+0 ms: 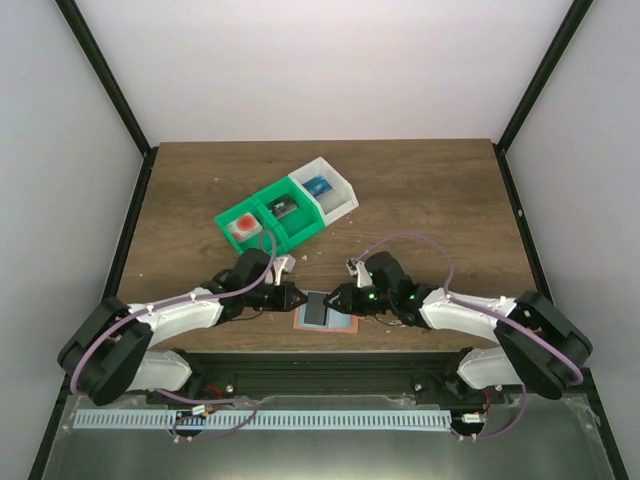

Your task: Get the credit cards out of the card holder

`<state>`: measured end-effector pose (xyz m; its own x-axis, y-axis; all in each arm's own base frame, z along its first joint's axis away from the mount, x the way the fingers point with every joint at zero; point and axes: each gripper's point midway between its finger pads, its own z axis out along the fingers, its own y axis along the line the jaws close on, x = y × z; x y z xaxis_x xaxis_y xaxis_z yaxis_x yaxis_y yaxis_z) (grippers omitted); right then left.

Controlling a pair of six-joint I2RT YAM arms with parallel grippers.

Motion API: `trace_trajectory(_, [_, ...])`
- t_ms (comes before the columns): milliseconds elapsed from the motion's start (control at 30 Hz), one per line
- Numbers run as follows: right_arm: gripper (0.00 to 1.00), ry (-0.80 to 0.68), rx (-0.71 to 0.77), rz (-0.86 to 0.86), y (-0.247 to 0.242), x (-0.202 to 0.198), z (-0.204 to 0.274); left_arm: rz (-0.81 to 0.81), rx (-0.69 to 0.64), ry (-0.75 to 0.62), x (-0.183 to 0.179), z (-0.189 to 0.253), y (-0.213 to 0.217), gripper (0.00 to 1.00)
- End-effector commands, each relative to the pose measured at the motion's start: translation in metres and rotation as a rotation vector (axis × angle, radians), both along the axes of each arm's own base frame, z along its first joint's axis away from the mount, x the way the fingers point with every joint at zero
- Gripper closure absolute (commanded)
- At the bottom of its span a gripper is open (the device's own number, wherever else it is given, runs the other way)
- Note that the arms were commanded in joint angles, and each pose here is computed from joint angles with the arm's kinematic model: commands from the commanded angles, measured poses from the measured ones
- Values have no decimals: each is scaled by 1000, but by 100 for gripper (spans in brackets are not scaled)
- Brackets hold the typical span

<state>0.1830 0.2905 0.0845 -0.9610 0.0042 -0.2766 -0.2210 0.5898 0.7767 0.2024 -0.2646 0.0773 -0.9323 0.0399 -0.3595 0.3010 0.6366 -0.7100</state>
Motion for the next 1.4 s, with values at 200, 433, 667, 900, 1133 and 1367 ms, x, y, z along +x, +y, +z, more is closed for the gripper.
trace_trajectory(200, [67, 18, -41, -1, 8, 7, -32, 4, 3, 10, -5, -31, 2, 100])
trace_trajectory(433, [71, 39, -50, -1, 9, 8, -45, -1, 30, 50, -9, -48, 4, 100])
trace_trajectory(667, [74, 46, -52, -8, 9, 8, -53, 7, 51, 71, -13, -58, 9, 100])
trace_trajectory(900, [77, 52, -53, -9, 10, 8, -57, 15, 60, 84, -15, -64, 11, 100])
trace_trajectory(1133, [78, 46, -49, -15, 8, 8, -59, 23, 79, 90, -17, -69, 15, 100])
trace_trajectory(1367, [82, 52, 5, -5, 12, 4, -56, 34, 112, 98, -19, -75, 17, 100])
